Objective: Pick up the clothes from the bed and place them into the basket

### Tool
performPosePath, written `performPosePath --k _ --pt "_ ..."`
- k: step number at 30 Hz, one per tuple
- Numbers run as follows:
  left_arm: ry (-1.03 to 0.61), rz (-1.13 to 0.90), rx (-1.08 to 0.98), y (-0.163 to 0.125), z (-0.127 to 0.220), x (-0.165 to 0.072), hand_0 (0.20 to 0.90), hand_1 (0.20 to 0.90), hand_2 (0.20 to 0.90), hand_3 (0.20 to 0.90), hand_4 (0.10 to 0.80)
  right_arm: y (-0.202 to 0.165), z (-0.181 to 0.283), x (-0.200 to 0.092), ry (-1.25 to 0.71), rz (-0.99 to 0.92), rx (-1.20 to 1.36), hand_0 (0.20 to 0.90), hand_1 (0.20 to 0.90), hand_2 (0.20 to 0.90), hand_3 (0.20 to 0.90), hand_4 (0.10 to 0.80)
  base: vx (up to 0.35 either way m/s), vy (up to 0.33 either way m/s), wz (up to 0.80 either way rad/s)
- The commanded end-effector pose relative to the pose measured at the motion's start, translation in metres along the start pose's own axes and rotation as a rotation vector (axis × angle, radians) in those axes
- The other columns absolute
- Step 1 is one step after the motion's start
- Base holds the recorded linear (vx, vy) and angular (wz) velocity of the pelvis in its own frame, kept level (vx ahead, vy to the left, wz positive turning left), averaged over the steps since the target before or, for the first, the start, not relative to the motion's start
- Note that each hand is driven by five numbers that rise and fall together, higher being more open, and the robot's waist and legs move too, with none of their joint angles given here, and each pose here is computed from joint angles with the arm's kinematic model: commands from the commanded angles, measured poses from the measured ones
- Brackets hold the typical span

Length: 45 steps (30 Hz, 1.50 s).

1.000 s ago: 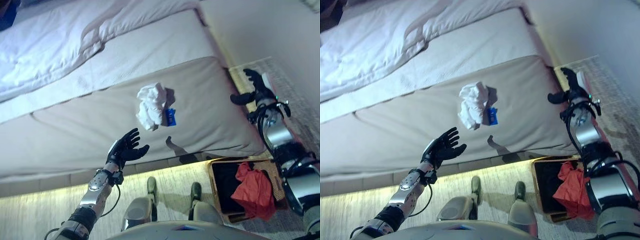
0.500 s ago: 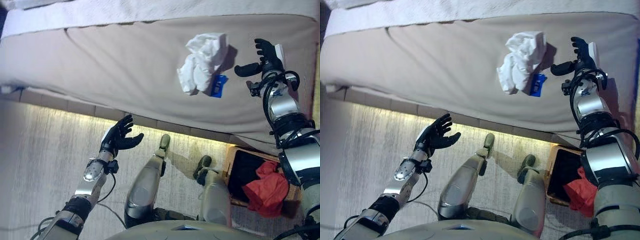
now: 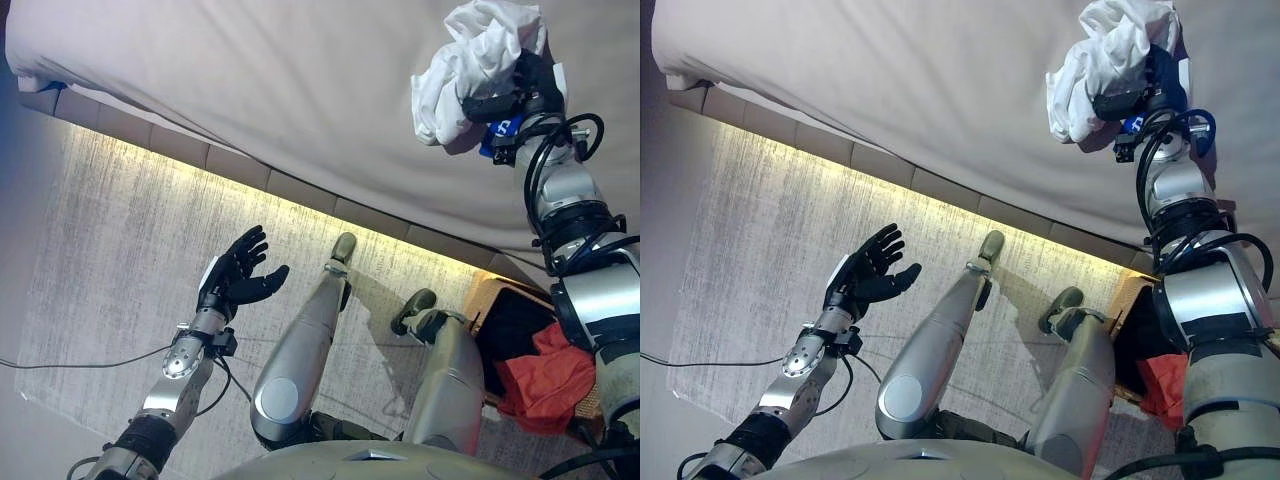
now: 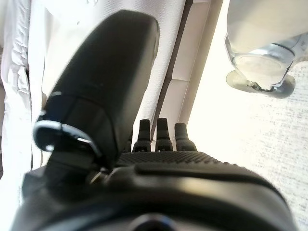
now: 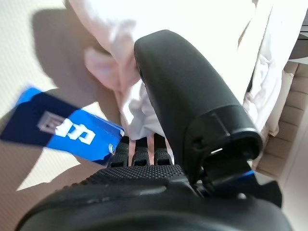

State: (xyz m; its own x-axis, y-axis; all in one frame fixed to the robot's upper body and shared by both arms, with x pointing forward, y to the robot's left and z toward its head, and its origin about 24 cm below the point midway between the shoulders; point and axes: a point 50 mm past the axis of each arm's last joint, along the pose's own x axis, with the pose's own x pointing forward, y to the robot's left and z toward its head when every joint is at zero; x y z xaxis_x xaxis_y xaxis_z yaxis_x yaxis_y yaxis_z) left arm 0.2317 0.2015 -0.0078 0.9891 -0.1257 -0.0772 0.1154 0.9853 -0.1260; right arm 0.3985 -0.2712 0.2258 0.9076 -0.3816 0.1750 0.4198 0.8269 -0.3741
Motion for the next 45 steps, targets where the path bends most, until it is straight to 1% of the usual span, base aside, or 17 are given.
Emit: performPosePath --k 1,8,9,11,17,25,28,33,37,41,45 --pt "-0.194 0.006 -0.008 0.007 0.035 -0.008 0.900 0.900 0.900 0.900 0.800 -0.022 0.053 0.008 -0.155 -0.063 0.001 0.900 0.900 0.900 0.900 0.800 -0.018 -0.007 0.08" --pt "-0.244 0.012 -0.027 0.005 0.047 -0.010 0.900 0.900 0.900 0.900 0.800 -0.022 0.056 0.011 -0.125 -0.010 -0.061 0.900 0.900 0.900 0.900 0.800 -0.037 -0.006 0.08" --pt "-0.248 0.015 -0.024 0.005 0.048 -0.010 0.900 0.900 0.900 0.900 0.800 -0.022 0.058 0.011 -0.136 -0.003 -0.055 0.669 0.669 0.669 0.631 0.531 -0.047 -0.021 0.06" --pt "-0.250 0.021 -0.021 0.005 0.049 -0.010 0.900 0.900 0.900 0.900 0.800 -0.023 0.062 0.012 -0.162 -0.006 -0.038 0.300 0.300 0.300 0.200 0.100 -0.040 -0.028 0.05" --pt "-0.274 0.026 -0.011 0.010 0.054 -0.011 0.900 0.900 0.900 0.900 0.800 -0.025 0.071 0.011 -0.218 -0.055 -0.007 0.300 0.300 0.300 0.200 0.100 -0.047 -0.019 0.01" --pt "-0.262 0.004 0.024 0.013 0.053 -0.010 0.900 0.900 0.900 0.900 0.800 -0.030 0.064 0.011 -0.201 -0.090 0.032 0.300 0.300 0.300 0.200 0.100 -0.020 -0.026 -0.01" --pt "-0.268 -0.006 0.044 0.013 0.054 -0.008 0.900 0.900 0.900 0.900 0.800 -0.035 0.060 0.010 -0.210 -0.070 0.062 0.300 0.300 0.300 0.200 0.100 -0.025 0.023 -0.15" --pt "-0.244 0.014 0.042 0.014 0.053 0.003 0.900 0.900 0.900 0.900 0.800 -0.053 0.055 0.010 -0.232 -0.064 0.041 0.300 0.300 0.300 0.200 0.100 0.009 0.055 -0.36" --pt "-0.197 0.032 0.042 0.016 0.042 0.003 0.900 0.900 0.900 0.900 0.800 -0.064 0.042 0.007 -0.242 -0.039 0.042 0.300 0.300 0.300 0.200 0.100 -0.021 0.067 -0.33" --pt "-0.117 0.066 0.105 0.021 0.029 0.001 0.900 0.900 0.900 0.900 0.800 -0.068 0.029 -0.001 -0.254 0.007 -0.021 0.300 0.300 0.300 0.200 0.100 0.079 0.026 -0.34" --pt "-0.108 0.080 0.136 0.024 0.031 0.005 0.900 0.900 0.900 0.900 0.800 -0.068 0.012 -0.009 -0.241 0.044 -0.018 0.300 0.300 0.300 0.200 0.100 0.095 0.004 -0.38"
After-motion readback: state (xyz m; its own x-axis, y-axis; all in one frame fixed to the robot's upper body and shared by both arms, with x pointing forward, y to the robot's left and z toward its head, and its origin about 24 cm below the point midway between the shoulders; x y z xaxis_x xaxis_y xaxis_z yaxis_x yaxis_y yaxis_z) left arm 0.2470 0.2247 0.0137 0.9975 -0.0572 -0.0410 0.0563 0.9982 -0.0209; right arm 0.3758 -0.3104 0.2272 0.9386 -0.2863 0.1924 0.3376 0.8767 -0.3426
